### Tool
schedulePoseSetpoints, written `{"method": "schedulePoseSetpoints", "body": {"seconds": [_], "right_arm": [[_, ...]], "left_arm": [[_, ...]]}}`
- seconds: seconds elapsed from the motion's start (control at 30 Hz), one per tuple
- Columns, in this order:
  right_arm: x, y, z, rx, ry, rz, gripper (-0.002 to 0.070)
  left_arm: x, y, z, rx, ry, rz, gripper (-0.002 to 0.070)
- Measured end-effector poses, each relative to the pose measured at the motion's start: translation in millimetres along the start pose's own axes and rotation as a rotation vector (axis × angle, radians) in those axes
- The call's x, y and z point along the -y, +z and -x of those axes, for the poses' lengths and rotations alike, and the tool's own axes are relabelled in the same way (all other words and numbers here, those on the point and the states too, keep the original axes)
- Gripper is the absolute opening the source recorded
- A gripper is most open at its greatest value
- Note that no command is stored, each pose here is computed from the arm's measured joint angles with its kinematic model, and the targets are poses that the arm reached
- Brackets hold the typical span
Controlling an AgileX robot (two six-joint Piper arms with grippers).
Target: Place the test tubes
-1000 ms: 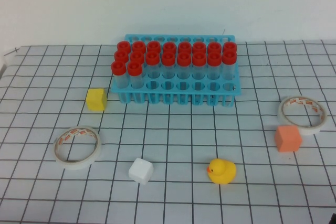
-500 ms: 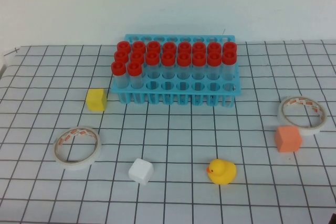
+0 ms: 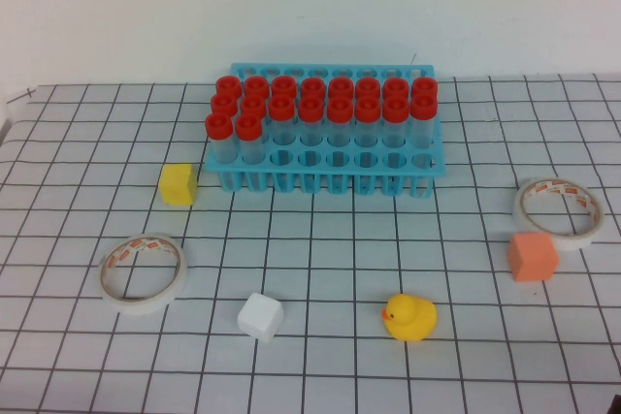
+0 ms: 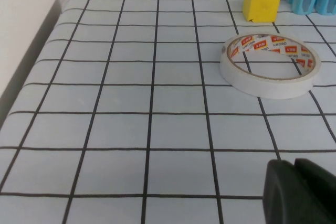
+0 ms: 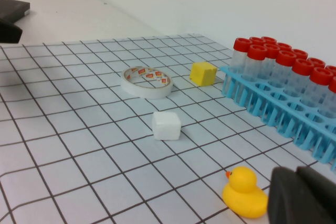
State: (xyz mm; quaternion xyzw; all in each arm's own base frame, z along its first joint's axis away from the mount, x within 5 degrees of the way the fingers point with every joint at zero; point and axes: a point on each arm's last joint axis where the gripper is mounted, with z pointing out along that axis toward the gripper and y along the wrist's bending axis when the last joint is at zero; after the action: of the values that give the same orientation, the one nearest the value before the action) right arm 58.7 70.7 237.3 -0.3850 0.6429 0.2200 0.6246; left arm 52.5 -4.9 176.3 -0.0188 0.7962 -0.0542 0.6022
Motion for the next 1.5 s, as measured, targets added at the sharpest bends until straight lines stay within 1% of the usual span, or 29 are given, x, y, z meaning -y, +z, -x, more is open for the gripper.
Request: {"method": "schedulePoseSetpoints", "body": {"seconds": [1.1,1.17,1.27,1.43,1.5], "right_arm": [[1.1,-0.6,0.2,0.003,0.001,-0.011,-0.0001],[3.7,-1.7,0.3,0.005,0.005,-0.040,-0.0001],[10.5,-2.9,-1.5,-0.008,0.015,-0.117,-0.0001],[27.3,-6.7,-6.2,-0.051,0.041,-0.310,-0.0001],[36.1,-10.3,-8.6,-0.074,0.055,-0.416,-0.0001]], "left_arm": [[0.0,0.0,0.0,0.000,-0.008,0.000,-0.0001],[-0.1,0.0,0.0,0.000,-0.007,0.001,-0.0001],[-0.1,0.0,0.0,0.000,-0.007,0.001,-0.0001],[-0.1,0.0,0.0,0.000,-0.007,0.001,-0.0001],[-0.1,0.0,0.0,0.000,-0.007,0.001,-0.0001]]}}
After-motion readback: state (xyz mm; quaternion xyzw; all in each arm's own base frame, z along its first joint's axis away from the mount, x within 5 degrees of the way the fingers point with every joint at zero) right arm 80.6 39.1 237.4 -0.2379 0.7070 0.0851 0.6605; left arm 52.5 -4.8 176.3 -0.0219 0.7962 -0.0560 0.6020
